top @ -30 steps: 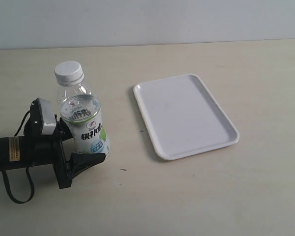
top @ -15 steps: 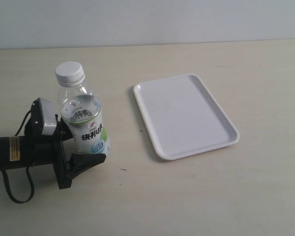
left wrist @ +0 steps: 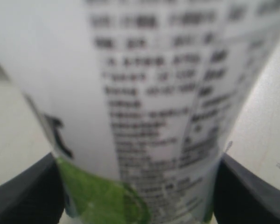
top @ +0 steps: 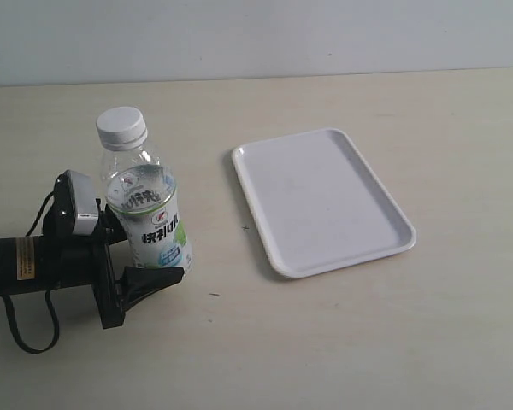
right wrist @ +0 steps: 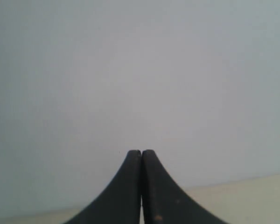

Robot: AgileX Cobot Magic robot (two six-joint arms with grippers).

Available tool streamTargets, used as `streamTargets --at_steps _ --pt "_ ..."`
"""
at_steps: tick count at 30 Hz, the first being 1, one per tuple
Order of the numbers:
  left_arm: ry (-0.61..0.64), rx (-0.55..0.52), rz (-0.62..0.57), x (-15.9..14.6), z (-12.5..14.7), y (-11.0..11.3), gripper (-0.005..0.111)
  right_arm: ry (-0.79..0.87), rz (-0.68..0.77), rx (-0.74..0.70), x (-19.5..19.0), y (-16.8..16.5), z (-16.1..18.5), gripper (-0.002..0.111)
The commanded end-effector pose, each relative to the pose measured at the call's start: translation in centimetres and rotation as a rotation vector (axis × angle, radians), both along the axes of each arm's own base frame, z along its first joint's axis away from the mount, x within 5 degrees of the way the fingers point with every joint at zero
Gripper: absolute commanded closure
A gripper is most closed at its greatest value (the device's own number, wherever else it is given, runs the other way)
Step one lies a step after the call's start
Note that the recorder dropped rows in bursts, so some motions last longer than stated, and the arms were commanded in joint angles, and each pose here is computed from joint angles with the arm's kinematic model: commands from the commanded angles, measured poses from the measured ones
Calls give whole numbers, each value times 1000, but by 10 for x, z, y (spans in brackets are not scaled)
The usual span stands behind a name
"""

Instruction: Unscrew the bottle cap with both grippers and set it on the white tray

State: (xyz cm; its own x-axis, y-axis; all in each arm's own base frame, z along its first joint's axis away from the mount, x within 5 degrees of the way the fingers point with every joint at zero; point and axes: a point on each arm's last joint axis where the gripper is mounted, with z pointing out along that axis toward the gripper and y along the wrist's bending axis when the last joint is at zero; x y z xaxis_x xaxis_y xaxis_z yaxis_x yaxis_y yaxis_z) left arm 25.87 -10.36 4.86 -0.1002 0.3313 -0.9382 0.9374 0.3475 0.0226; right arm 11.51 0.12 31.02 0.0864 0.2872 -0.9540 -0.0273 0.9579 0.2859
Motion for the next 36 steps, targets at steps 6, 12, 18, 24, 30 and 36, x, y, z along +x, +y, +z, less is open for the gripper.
streamTargets --at_steps 6,12,18,24,30,36 --pt "-14 -26 0 2 4 -2 107 631 231 -322 103 17 61 103" --pt "-14 -26 0 2 4 -2 107 939 437 -340 151 29 68 77" --pt "-14 -26 7 3 4 -2 107 1058 724 -355 183 57 49 64" --pt "-25 -31 18 4 9 -2 107 1010 890 -516 196 103 38 56" --pt "7 -22 68 10 26 0 107 829 906 -591 207 143 43 53" --pt "3 -14 61 9 26 0 107 858 866 -550 220 153 26 53"
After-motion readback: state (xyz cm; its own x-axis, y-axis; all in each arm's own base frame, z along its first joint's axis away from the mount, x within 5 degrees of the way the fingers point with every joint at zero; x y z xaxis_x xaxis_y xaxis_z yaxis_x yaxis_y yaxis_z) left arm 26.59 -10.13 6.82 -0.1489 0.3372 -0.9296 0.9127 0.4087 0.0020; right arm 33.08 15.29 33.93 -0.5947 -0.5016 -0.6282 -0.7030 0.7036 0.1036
